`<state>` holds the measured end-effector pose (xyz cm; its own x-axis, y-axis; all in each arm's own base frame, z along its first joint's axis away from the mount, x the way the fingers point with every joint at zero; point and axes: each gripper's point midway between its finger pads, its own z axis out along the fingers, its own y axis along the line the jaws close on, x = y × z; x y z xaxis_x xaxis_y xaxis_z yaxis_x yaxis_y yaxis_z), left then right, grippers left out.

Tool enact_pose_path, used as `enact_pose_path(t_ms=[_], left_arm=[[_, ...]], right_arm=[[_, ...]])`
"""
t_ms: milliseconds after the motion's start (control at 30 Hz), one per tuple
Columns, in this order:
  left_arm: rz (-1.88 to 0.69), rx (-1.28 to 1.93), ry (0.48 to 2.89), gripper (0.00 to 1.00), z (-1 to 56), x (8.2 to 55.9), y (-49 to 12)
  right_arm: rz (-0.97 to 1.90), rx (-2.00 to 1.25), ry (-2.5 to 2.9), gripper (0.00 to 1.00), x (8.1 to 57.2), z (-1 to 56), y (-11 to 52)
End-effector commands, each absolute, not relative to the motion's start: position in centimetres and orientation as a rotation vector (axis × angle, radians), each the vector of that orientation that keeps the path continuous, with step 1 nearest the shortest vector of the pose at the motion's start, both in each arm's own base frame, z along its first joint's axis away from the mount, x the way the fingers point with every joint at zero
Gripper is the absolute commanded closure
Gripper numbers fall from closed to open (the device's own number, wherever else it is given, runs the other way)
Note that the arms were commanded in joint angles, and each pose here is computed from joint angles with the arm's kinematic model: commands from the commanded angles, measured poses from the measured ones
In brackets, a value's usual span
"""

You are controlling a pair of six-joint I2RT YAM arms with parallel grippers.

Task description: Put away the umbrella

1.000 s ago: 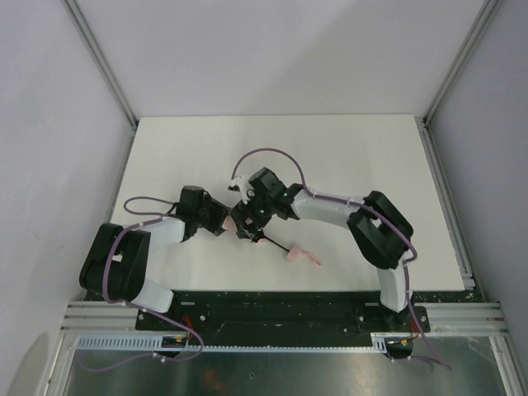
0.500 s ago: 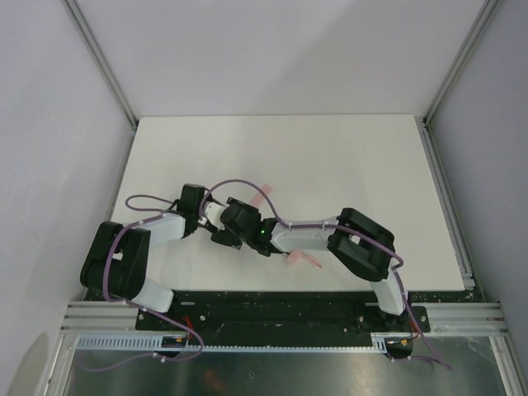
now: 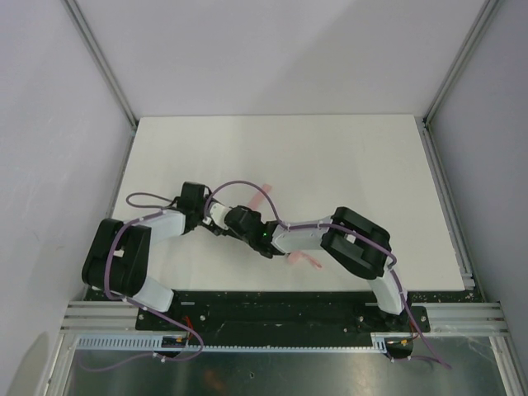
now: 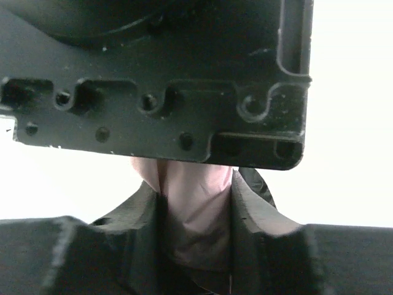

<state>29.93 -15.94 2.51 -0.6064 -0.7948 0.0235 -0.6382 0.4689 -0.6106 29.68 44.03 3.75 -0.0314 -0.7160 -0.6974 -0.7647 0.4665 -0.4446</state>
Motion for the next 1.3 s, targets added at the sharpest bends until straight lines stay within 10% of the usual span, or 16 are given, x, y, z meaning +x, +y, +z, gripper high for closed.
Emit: enact_pose_path(t_ms=[0, 200, 533, 1067, 1267], left_arm=[[-0.596, -1.237, 2.63, 0.68, -1.0, 26.0, -13.7], [-0.583, -1.166, 2.611, 0.23, -0.4, 27.2, -13.5], [-0.499, -1.128, 2.627, 0.1, -1.7, 26.5, -12.6], [-0.548, -1.003, 2.628, 0.8, -1.8, 25.8, -15.5], [-0.553, -1.009, 2.623, 0.99, -2.2, 25.2, -15.3]], right_arm=[[0.074, -1.278, 1.929, 0.82, 29.9, -0.7, 40.4], [0.348, -1.254, 2.07, 0.99, 27.7, -2.2, 40.7], [1.072, -1.107, 2.259, 1.0, 24.7, -0.6, 42.1], [1.657, -0.789, 2.31, 0.98, 25.0, 2.6, 44.1], [1.385, -0.821, 2.335, 0.33, 26.6, 3.5, 42.9]])
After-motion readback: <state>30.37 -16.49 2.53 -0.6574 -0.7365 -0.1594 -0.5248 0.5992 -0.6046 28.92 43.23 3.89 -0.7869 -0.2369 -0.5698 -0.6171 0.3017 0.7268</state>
